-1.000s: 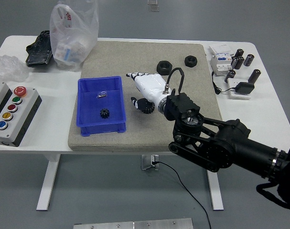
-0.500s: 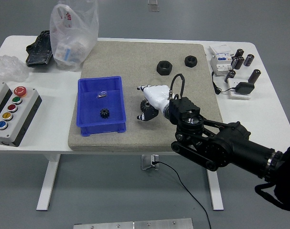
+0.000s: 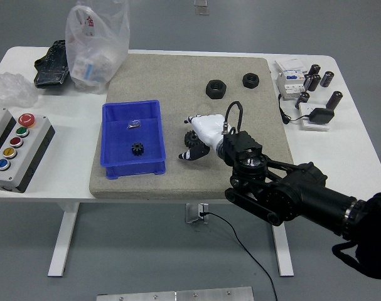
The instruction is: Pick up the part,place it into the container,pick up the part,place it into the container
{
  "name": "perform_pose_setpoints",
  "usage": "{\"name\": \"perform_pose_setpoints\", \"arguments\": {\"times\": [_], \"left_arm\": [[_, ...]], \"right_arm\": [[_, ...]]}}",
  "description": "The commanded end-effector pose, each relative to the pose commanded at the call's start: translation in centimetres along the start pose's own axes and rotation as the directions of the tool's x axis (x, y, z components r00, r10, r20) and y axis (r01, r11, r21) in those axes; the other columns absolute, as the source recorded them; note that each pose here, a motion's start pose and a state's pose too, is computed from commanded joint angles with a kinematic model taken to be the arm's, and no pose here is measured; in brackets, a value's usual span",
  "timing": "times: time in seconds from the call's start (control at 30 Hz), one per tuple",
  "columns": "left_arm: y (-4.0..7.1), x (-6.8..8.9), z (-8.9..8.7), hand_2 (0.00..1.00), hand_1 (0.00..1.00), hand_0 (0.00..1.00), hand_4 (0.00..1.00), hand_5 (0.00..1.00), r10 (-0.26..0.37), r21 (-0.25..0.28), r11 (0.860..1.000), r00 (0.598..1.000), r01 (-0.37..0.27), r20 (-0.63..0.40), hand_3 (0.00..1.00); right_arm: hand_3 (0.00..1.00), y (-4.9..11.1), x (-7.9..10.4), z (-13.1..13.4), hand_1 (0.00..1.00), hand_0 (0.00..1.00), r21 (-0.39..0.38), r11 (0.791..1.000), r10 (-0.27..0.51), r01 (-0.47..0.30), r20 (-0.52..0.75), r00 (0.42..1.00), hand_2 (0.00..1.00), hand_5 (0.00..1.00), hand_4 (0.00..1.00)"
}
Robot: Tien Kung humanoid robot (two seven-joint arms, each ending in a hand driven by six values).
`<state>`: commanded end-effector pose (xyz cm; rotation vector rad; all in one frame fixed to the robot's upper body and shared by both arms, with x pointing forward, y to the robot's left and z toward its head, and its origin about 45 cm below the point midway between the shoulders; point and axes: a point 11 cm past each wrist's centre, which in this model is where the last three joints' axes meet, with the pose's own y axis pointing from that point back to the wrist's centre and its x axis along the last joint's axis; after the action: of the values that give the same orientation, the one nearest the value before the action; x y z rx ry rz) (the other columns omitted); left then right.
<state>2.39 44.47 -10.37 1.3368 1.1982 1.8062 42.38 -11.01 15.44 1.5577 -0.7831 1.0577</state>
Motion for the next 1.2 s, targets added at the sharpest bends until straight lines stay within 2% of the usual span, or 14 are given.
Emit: {"name": "perform_pose_setpoints", "arguments": {"times": [0.1,0.13,0.3,0.33,0.5,0.53,0.7,0.73,0.97,1.1,1.13,1.2], "left_arm": [[0.0,0.0,0.0,0.563,0.564,0.715,0.662,0.467,-0.002,-0.001,1.000,1.000,0.002,0.000,0.622],[0.0,-0.1,0.0,0.563,0.564,0.715,0.663,0.470,-0.002,-0.002,1.000,1.000,0.002,0.000,0.623],[0.0,-0.1,0.1,0.563,0.564,0.715,0.663,0.470,-0.004,-0.006,1.000,1.000,0.004,0.000,0.623],[0.0,-0.1,0.1,0.564,0.564,0.715,0.661,0.471,-0.005,-0.007,1.000,1.000,0.005,0.000,0.624],[0.0,-0.2,0.2,0.564,0.564,0.715,0.661,0.471,-0.006,-0.011,1.000,1.000,0.006,0.000,0.624],[0.0,-0.2,0.1,0.564,0.563,0.715,0.658,0.474,-0.007,-0.011,1.000,1.000,0.007,0.000,0.623],[0.0,-0.2,0.0,0.564,0.563,0.715,0.658,0.474,-0.007,-0.009,1.000,1.000,0.007,0.000,0.623],[0.0,-0.2,-0.1,0.564,0.563,0.715,0.657,0.482,-0.007,-0.009,1.000,1.000,0.007,-0.001,0.623],[0.0,-0.2,-0.1,0.565,0.561,0.715,0.662,0.490,-0.006,-0.009,1.000,1.000,0.006,-0.001,0.624],[0.0,-0.2,0.0,0.565,0.561,0.715,0.662,0.490,-0.007,-0.010,1.000,1.000,0.007,-0.001,0.624],[0.0,-0.2,0.0,0.566,0.563,0.715,0.665,0.496,-0.007,-0.010,1.000,1.000,0.007,-0.001,0.625],[0.0,-0.2,0.0,0.566,0.563,0.715,0.665,0.496,-0.007,-0.010,1.000,1.000,0.007,-0.002,0.625]], "right_arm": [[0.626,-0.1,-0.4,0.6,0.612,0.402,-0.024,0.999,-0.022,0.022,-0.005,1.000,0.554,0.203,0.261],[0.589,-0.1,-0.4,0.8,0.585,0.404,-0.030,0.999,-0.026,0.026,-0.004,1.000,0.513,0.173,0.082],[0.589,-0.1,-0.5,1.2,0.585,0.404,-0.039,0.999,-0.026,0.026,0.009,1.000,0.513,0.173,0.082],[0.488,0.0,-0.5,1.2,0.488,0.350,-0.037,0.999,-0.022,0.023,0.013,1.000,0.357,0.002,0.025],[0.488,0.1,0.1,1.3,0.488,0.350,-0.027,1.000,0.010,-0.009,0.038,0.999,0.357,0.002,0.025],[0.447,0.1,0.4,1.3,0.467,0.343,-0.024,1.000,0.021,-0.020,0.048,0.999,0.311,0.033,0.075],[0.447,0.6,2.6,1.2,0.467,0.343,-0.001,0.995,0.095,-0.095,0.094,0.991,0.311,0.033,0.075],[0.430,0.7,2.9,1.2,0.462,0.345,0.002,0.995,0.102,-0.103,0.098,0.990,0.295,0.002,0.029],[0.415,1.4,4.9,-0.5,0.461,0.345,0.061,0.982,0.171,-0.181,0.136,0.976,0.288,0.002,0.013],[0.415,1.7,5.5,-1.5,0.461,0.345,0.090,0.974,0.195,-0.208,0.137,0.971,0.288,0.002,0.013],[0.455,1.7,5.5,-1.6,0.491,0.362,0.091,0.973,0.198,-0.212,0.137,0.971,0.339,0.002,0.074],[0.455,1.4,5.4,-1.2,0.491,0.362,0.077,0.975,0.199,-0.210,0.133,0.971,0.339,0.002,0.074]]}}
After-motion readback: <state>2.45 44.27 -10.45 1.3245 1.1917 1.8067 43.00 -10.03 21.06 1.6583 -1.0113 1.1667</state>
